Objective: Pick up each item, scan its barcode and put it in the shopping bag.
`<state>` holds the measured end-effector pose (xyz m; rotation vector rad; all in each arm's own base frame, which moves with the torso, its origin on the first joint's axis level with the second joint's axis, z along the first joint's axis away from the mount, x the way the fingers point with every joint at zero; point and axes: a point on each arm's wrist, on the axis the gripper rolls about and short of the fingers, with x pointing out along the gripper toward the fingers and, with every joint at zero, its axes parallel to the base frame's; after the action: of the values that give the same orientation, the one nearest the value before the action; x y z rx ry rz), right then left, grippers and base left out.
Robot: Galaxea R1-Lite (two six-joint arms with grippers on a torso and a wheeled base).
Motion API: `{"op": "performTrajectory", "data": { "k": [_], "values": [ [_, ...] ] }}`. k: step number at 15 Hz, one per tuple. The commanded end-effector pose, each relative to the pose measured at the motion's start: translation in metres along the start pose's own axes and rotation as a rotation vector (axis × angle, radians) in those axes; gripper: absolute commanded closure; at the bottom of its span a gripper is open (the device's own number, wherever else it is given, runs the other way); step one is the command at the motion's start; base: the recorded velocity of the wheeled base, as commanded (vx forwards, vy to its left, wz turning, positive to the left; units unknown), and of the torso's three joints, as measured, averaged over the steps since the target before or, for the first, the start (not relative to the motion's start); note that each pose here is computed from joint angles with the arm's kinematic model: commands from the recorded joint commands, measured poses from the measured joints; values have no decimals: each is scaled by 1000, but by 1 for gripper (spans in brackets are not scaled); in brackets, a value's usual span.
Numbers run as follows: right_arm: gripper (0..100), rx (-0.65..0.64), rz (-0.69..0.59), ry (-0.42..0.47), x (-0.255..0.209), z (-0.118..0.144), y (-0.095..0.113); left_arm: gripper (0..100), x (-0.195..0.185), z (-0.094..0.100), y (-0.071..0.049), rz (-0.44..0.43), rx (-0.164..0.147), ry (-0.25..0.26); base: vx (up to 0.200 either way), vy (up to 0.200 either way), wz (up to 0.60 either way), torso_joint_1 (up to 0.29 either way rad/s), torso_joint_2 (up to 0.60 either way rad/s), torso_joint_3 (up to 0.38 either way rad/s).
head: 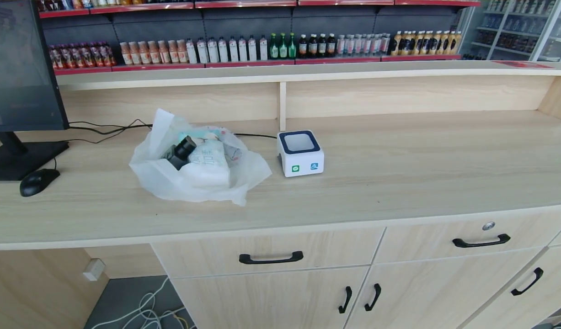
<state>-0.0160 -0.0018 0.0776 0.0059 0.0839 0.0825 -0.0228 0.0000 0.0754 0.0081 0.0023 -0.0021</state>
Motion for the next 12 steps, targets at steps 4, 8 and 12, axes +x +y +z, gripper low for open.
{"op": "performTrajectory", "data": {
  "k": [4, 8, 12],
  "values": [
    [0, 2, -2, 2, 0, 0, 0, 0, 0, 0, 0, -1, -3, 1, -200, 0, 0, 10, 8, 0],
    [0, 0, 0, 2, 0, 0, 0, 0, 0, 0, 0, 1, -19, -1, -200, 0, 0, -5, 0, 2],
    [0, 0, 0, 2, 0, 0, 0, 0, 0, 0, 0, 1, -16, -2, -200, 0, 0, 0, 6, 2]
  ]
}}
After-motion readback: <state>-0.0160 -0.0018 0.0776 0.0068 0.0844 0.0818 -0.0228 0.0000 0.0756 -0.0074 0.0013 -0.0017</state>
